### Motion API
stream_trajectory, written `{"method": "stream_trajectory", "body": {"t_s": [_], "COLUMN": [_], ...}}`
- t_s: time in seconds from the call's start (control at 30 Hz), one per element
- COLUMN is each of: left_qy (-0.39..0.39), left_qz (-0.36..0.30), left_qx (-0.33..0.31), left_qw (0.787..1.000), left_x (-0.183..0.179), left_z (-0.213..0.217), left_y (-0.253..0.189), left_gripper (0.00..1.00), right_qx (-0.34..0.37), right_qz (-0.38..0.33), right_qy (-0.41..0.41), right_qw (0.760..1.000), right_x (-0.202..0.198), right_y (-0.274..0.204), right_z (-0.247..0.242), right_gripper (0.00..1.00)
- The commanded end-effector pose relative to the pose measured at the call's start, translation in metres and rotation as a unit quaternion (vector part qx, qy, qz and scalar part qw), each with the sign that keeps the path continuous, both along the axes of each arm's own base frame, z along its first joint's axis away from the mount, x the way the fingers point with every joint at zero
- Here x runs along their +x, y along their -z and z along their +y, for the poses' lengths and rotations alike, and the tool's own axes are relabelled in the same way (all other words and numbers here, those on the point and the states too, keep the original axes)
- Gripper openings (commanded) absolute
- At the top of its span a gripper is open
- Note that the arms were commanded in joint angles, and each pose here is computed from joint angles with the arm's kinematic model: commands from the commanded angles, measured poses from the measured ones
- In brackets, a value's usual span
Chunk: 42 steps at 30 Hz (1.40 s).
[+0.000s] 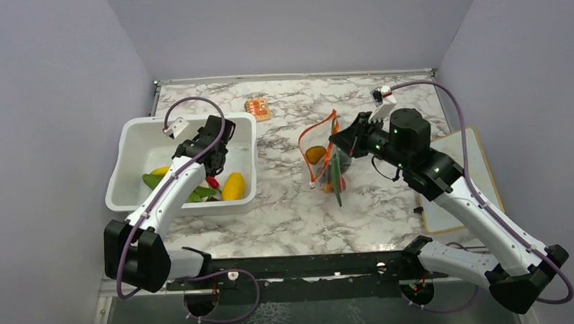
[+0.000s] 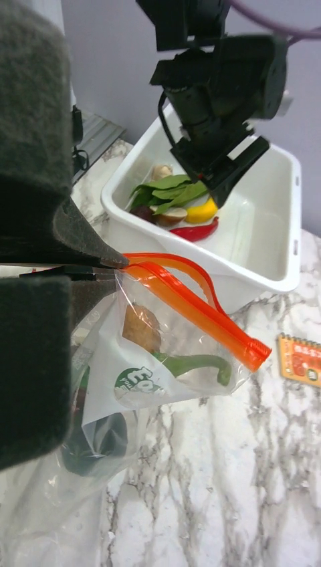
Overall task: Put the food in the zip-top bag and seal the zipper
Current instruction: Pick up the fake vegetable from the bin.
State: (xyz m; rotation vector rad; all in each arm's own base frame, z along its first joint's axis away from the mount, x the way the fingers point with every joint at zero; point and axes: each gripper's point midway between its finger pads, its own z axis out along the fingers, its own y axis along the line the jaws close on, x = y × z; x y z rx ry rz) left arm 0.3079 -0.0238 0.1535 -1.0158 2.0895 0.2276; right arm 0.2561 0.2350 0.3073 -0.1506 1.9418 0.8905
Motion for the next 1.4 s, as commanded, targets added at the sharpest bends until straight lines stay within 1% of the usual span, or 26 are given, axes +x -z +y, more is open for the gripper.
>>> {"method": "stream_trajectory", "body": {"t_s": [0.0,0.07,0.23,0.43,0.6,0.73,0.83,1.1,1.17,1.23,1.33,1.37], "left_qy": [-0.094,-0.124,-0.189,-0.194,-0.184,-0.153,-0.129,-0.129,-0.131,-0.131,-0.131,-0.133], "left_qz": [0.025,0.038,0.058,0.087,0.104,0.091,0.095,0.114,0.114,0.114,0.119,0.121], "left_qx": [0.026,0.025,0.005,0.003,-0.019,-0.029,-0.021,-0.034,-0.035,-0.036,-0.035,-0.035], "left_qw": [0.995,0.991,0.980,0.977,0.977,0.984,0.987,0.984,0.984,0.984,0.984,0.983], "left_x": [-0.024,-0.033,-0.053,-0.055,-0.049,-0.028,-0.017,-0.024,-0.026,-0.026,-0.029,-0.031], "left_z": [0.041,0.057,0.081,0.089,0.085,0.080,0.080,0.075,0.075,0.075,0.075,0.075], "left_y": [0.003,0.010,0.033,0.046,0.066,0.069,0.070,0.085,0.086,0.086,0.087,0.086], "left_gripper": [0.71,0.70,0.61,0.54,0.43,0.42,0.45,0.43,0.39,0.32,0.18,0.12], "right_qx": [-0.025,-0.032,-0.045,-0.054,-0.059,-0.062,-0.063,-0.069,-0.071,-0.072,-0.072,-0.073], "right_qz": [-0.026,-0.026,-0.038,-0.049,-0.048,-0.048,-0.048,-0.048,-0.047,-0.046,-0.047,-0.047], "right_qy": [0.013,0.012,0.005,0.005,0.004,-0.001,-0.003,-0.010,-0.009,-0.010,-0.007,-0.007], "right_qw": [0.999,0.999,0.998,0.997,0.997,0.997,0.997,0.996,0.996,0.996,0.996,0.996], "right_x": [0.001,0.001,0.001,0.008,0.011,0.012,0.013,0.016,0.017,0.016,0.017,0.017], "right_y": [-0.029,-0.034,-0.040,-0.046,-0.043,-0.042,-0.042,-0.040,-0.039,-0.038,-0.039,-0.039], "right_z": [-0.011,-0.013,-0.013,-0.010,-0.009,-0.007,-0.005,-0.002,-0.002,-0.002,-0.003,-0.003], "right_gripper": [0.01,0.01,0.01,0.01,0.01,0.01,0.01,0.01,0.01,0.01,0.01,0.01]}}
